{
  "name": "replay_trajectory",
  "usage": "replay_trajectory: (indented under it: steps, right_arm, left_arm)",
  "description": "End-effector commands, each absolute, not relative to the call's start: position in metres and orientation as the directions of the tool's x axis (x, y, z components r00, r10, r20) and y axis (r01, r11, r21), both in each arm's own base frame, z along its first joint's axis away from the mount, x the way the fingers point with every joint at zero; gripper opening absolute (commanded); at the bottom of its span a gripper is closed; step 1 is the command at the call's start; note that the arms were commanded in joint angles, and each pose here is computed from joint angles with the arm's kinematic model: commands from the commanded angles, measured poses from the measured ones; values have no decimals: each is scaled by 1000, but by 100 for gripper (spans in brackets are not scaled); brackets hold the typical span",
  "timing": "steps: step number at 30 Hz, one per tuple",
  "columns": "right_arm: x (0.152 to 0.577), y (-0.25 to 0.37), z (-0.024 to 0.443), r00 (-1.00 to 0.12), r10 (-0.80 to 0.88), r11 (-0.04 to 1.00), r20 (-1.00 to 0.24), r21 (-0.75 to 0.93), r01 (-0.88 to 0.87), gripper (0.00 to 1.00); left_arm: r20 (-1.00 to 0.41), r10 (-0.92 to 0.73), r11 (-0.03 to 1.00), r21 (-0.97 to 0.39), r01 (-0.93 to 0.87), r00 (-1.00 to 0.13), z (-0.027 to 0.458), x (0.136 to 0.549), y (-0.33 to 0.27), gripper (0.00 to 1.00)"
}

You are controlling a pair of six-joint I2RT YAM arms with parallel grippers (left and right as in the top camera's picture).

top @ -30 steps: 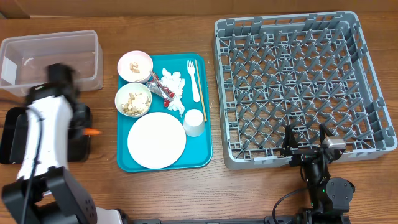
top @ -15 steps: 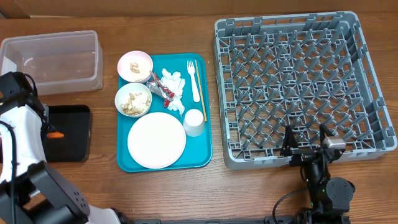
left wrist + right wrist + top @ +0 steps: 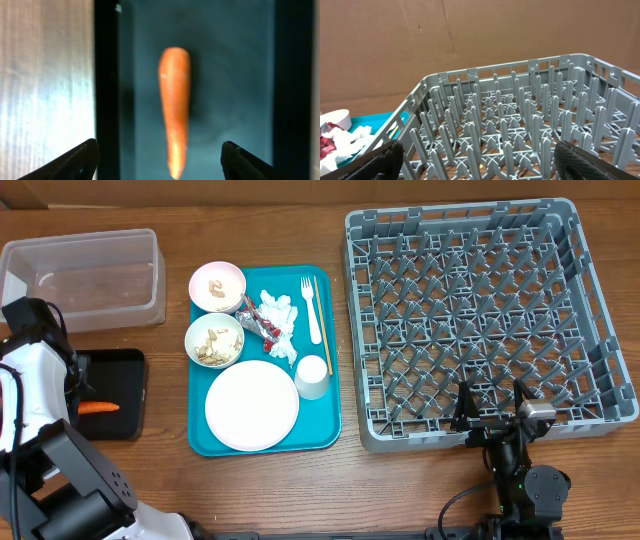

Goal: Sort waste into correct bins and load items into the dishwasher rack
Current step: 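Carry the carrot left and drop it onto the black tray, then move the left gripper to the lower white bowl and grasp its rim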

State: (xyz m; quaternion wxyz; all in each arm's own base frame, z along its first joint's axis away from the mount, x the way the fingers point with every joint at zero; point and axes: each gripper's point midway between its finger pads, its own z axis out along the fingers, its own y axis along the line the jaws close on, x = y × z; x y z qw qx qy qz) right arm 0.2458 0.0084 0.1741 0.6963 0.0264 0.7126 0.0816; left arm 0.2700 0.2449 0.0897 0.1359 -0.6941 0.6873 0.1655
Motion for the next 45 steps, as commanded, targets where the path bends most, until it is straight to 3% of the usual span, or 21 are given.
replay_trajectory:
  steps: [1,8,14,20,24,31,45]
  right_arm:
    - [246,7,172,-24,148,987,-989,149,-68,100]
    - [246,7,172,-24,148,987,-989,149,-68,100]
    - [246,7,172,-24,148,987,-989,149,-68,100]
    - [246,7,172,-24,148,987,-989,149,-68,100]
    - [246,7,172,-24,148,987,-989,149,-68,100]
    - [246,7,172,-24,148,987,-989,149,-68,100]
    - [246,7,172,-24,148,987,-989,149,-68,100]
  left_arm:
    - [-320,-947,105,-175,-979,-44,129,309,225,86]
    - [-271,-954,203,-282,-938,-125,164,323,191,91]
    - [-392,-842,494,-283,-822,-371,198,345,137,96]
    - [-434,-580,811,-230,-538,-689,203,367,27,100]
    - [-399,-403,915,-163,-369,-824,182,367,-35,100]
    - [-311,-257,966,-46,-256,-915,132,366,-79,100]
    - [-257,-98,989,82,-123,-961,80,388,-62,99]
